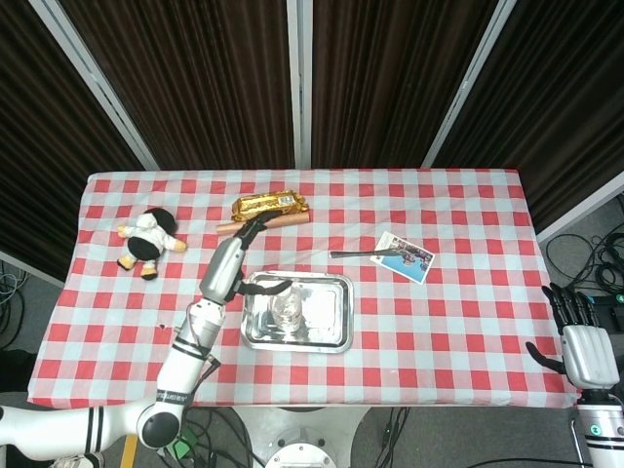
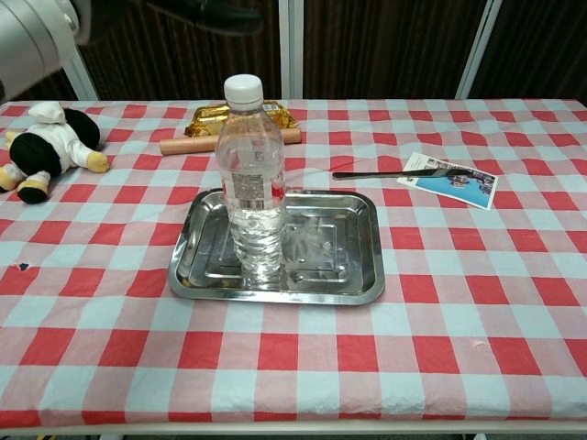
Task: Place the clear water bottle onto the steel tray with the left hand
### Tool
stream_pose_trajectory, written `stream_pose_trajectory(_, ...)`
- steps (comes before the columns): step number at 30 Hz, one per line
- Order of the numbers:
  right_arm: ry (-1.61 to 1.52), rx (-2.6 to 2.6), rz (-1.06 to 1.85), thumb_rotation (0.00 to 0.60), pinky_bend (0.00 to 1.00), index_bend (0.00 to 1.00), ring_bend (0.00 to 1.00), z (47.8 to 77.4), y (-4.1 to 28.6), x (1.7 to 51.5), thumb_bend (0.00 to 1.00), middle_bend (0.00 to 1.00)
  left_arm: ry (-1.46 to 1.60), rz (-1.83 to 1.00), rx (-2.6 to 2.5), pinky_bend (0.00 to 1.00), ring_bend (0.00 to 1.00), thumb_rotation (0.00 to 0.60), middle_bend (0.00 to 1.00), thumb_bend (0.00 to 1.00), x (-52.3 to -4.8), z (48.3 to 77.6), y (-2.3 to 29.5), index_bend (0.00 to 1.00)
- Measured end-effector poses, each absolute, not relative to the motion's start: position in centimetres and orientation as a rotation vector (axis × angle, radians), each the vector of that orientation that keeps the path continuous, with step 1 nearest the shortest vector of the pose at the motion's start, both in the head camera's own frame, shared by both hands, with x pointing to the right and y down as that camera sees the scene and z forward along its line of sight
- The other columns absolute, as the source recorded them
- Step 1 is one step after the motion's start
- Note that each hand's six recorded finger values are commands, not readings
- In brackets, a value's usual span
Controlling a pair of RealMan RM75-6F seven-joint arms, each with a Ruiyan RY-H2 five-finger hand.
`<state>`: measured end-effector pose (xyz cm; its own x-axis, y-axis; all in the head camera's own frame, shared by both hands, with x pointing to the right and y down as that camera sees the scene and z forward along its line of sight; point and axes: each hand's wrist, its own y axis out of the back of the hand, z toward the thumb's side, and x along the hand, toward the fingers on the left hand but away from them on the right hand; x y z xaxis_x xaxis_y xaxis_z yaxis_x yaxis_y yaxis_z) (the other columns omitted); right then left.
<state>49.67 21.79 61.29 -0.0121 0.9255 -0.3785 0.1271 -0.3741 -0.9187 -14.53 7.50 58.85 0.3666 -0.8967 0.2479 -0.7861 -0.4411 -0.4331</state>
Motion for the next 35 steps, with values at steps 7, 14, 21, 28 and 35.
stream_pose_trajectory(7, -1.124, -1.567, 1.455, 0.6, 0.0, 0.07, 0.0, 61.2, 21.8, 49.7, 0.15, 0.05, 1.494, -0.76, -2.081, 0.22, 0.17, 0.6, 0.25, 0.21, -19.4, 56.4, 4.8, 0.21)
stream_pose_trajectory(14, -1.111, -1.573, 1.456, 0.6, 0.0, 0.07, 0.0, 61.5, 21.9, 49.6, 0.15, 0.05, 1.323, -1.063, -1.735, 0.22, 0.17, 0.6, 0.26, 0.21, -30.0, 56.6, 5.6, 0.26)
stream_pose_trajectory(21, -1.102, -1.571, 1.454, 0.6, 0.0, 0.07, 0.0, 61.6, 22.0, 49.6, 0.15, 0.05, 1.124, -1.355, -1.552, 0.22, 0.17, 0.6, 0.26, 0.19, -39.1, 58.5, 12.8, 0.26)
stream_pose_trajectory(28, -1.096, -1.578, 1.458, 0.6, 0.0, 0.07, 0.0, 61.8, 22.0, 49.4, 0.15, 0.05, 0.917, -1.435, -1.475, 0.21, 0.17, 0.6, 0.27, 0.17, -40.5, 58.4, 19.2, 0.26)
stream_pose_trajectory(35, -1.098, -1.577, 1.46, 0.6, 0.0, 0.07, 0.0, 61.9, 21.9, 49.5, 0.15, 0.05, 0.901, -1.504, -1.494, 0.21, 0.17, 0.6, 0.28, 0.16, -41.6, 58.8, 21.9, 0.26)
